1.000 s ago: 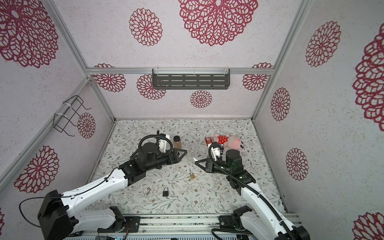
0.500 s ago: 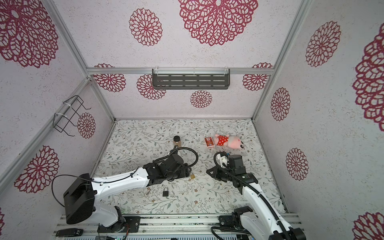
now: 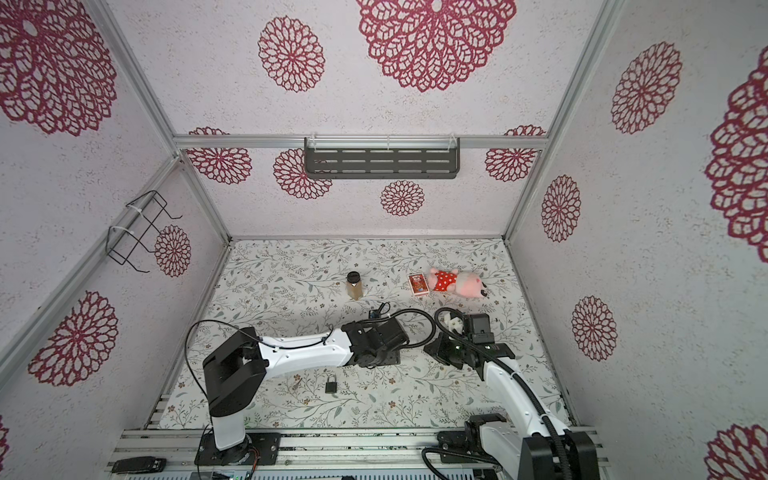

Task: Unlock with the key
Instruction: 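Lower the left gripper onto the gold padlock and close on it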

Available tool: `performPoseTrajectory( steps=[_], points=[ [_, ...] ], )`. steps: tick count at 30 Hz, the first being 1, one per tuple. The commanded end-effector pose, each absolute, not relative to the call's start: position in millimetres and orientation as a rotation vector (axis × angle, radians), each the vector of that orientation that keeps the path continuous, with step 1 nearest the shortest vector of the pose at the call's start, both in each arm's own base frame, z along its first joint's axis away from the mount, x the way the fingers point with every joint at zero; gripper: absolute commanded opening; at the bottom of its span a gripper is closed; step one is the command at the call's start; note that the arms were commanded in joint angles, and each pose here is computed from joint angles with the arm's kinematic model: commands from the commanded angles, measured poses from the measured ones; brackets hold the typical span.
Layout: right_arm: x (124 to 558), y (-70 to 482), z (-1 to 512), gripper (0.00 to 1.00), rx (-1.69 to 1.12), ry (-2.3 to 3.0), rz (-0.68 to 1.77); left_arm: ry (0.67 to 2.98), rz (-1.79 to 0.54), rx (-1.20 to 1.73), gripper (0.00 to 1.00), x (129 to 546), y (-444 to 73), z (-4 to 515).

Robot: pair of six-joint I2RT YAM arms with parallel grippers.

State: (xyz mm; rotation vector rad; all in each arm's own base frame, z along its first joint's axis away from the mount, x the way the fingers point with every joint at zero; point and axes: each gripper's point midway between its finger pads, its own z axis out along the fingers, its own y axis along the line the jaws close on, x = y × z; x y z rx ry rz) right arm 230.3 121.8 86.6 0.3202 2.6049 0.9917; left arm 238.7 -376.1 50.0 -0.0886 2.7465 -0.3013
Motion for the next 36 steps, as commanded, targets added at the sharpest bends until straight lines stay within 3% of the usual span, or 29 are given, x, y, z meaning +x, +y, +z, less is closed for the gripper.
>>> performPoseTrajectory(
  steps=[1,11,26,36],
  points=[
    [233,121,87,0.0,0.289,2.589,1.019,2.761,-0.14,-0.104,0.71,243,-366,36],
    [235,120,81,0.0,0.287,2.592,1.041,2.751,-0.034,-0.125,0.69,256,-366,20],
    [235,122,79,0.0,0.274,2.607,1.063,2.782,-0.012,-0.126,0.5,252,-359,16],
    [237,124,80,0.0,0.28,2.594,1.077,2.819,-0.028,-0.109,0.47,251,-365,1]
  ],
)
